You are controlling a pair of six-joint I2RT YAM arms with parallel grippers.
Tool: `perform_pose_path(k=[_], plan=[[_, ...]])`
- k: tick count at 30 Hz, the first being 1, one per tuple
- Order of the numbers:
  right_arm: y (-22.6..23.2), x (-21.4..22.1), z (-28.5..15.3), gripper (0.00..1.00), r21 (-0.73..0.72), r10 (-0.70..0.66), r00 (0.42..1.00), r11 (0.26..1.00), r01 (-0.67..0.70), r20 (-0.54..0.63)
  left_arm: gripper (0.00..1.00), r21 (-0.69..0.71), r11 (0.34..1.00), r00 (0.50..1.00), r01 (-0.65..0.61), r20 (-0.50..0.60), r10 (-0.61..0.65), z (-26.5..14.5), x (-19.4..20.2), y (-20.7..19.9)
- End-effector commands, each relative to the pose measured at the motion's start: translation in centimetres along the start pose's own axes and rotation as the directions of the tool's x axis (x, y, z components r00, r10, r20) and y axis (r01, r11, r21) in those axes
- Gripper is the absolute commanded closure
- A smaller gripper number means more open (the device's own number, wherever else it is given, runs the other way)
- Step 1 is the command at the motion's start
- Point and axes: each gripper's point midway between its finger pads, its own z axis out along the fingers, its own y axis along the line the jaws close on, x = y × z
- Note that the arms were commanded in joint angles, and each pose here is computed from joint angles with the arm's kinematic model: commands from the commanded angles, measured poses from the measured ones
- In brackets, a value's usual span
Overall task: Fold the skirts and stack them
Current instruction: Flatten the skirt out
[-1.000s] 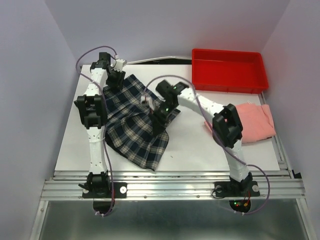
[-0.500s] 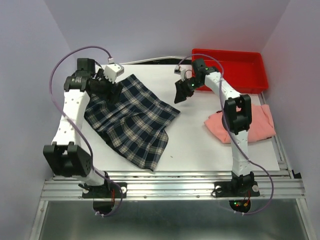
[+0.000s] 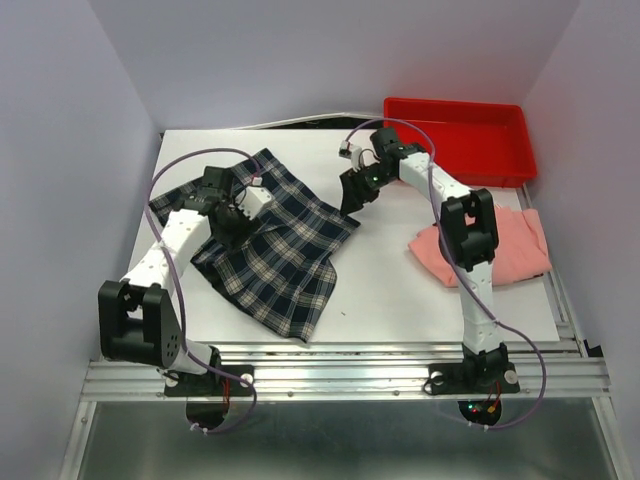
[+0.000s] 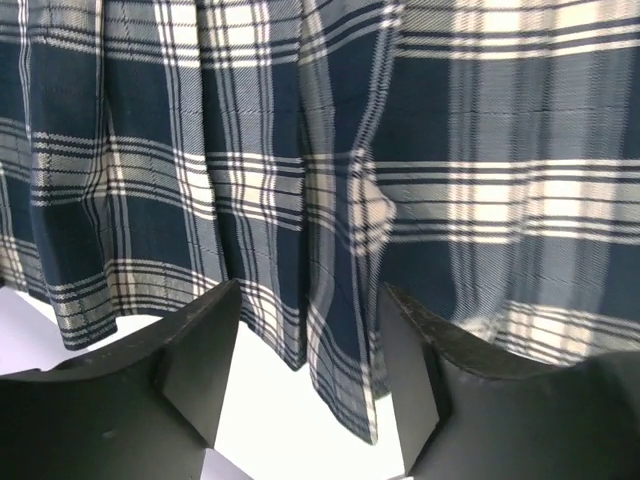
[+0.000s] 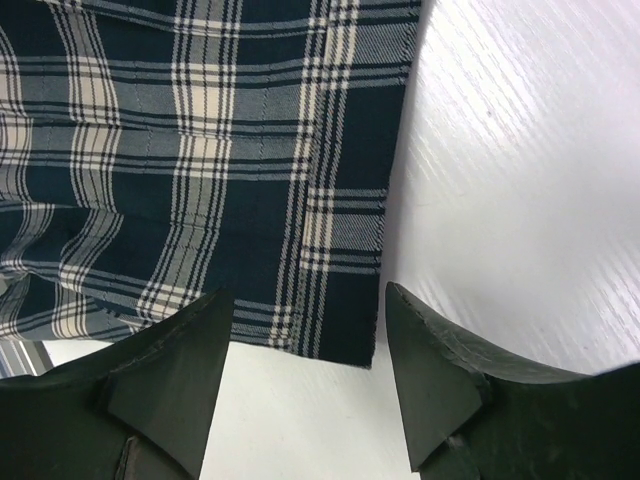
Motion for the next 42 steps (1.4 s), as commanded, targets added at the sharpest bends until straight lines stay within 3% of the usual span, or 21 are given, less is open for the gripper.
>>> perform_pose_path(k=[1,7,10,11,14,16,17,23,27,30,33,35,38,42], plan=[[0.6,-0.7,1.5,0.32,-0.001,-0.030,0.999,1.000,0.030,0.013,0.34,-0.173,0.985,0.999,-0.028,0.015,0.031,1.0,-0.8,3.0],[-2.2,2.6,3.7,0.37,0.073,-0.018,0.996,0.997,0.025,-0.090,0.48,-0.201,0.977,0.991,-0.077,-0.121,0.053,4.6,3.2,2.5],[-3.5,4.8,4.2,0.40,0.112,-0.001,0.987,0.994,0.020,-0.164,0.65,-0.160,0.978,0.984,-0.131,-0.142,0.108,4.8,5.0,1.0],[-3.9,5.2,4.1,0.42,0.131,0.002,0.983,0.991,0.022,-0.182,0.75,-0.136,0.979,0.980,-0.149,-0.154,0.128,5.0,6.1,0.1],[-4.3,6.4,4.3,0.45,0.133,0.007,0.975,0.991,0.023,-0.223,0.89,-0.101,0.968,0.968,-0.229,-0.126,0.216,4.0,6.8,-1.1],[-4.2,6.6,4.3,0.46,0.131,0.008,0.973,0.991,0.022,-0.230,0.84,-0.103,0.961,0.966,-0.258,-0.052,0.254,2.6,5.5,-1.4],[-3.9,6.6,4.2,0.46,0.123,0.012,0.973,0.992,0.017,-0.232,0.69,-0.090,0.961,0.965,-0.263,-0.003,0.264,1.7,4.4,-1.6],[-2.4,4.7,2.9,0.46,0.104,-0.036,0.975,0.993,0.060,-0.220,0.39,-0.037,0.970,0.933,-0.241,0.267,0.242,-4.3,-2.0,-2.8],[-1.1,0.5,1.3,0.39,0.089,-0.128,0.984,0.986,0.139,-0.121,0.34,0.000,0.984,0.946,-0.176,0.277,0.169,-5.2,-2.6,-3.1],[1.4,-1.3,0.8,0.32,0.015,-0.202,0.977,0.979,0.204,-0.065,0.33,0.018,0.997,0.981,-0.081,0.180,0.076,-2.9,-0.9,-2.8],[3.6,-0.4,2.3,0.32,-0.038,-0.280,0.953,0.960,0.278,-0.114,0.35,0.053,0.997,0.997,0.049,0.063,-0.053,-0.6,1.1,-2.5],[4.9,1.2,3.5,0.33,-0.079,-0.293,0.941,0.956,0.284,-0.167,0.36,0.189,0.977,0.994,0.096,0.040,-0.106,-0.6,1.3,-3.5],[4.3,3.7,4.4,0.34,-0.091,-0.244,0.944,0.969,0.229,-0.221,0.25,0.218,0.976,0.988,0.003,0.149,-0.036,-2.8,-1.8,-4.0],[2.7,7.2,5.8,0.37,-0.075,-0.177,0.931,0.984,0.161,-0.320,0.24,0.287,0.940,0.979,-0.185,0.140,0.150,-3.2,-2.1,-8.2]])
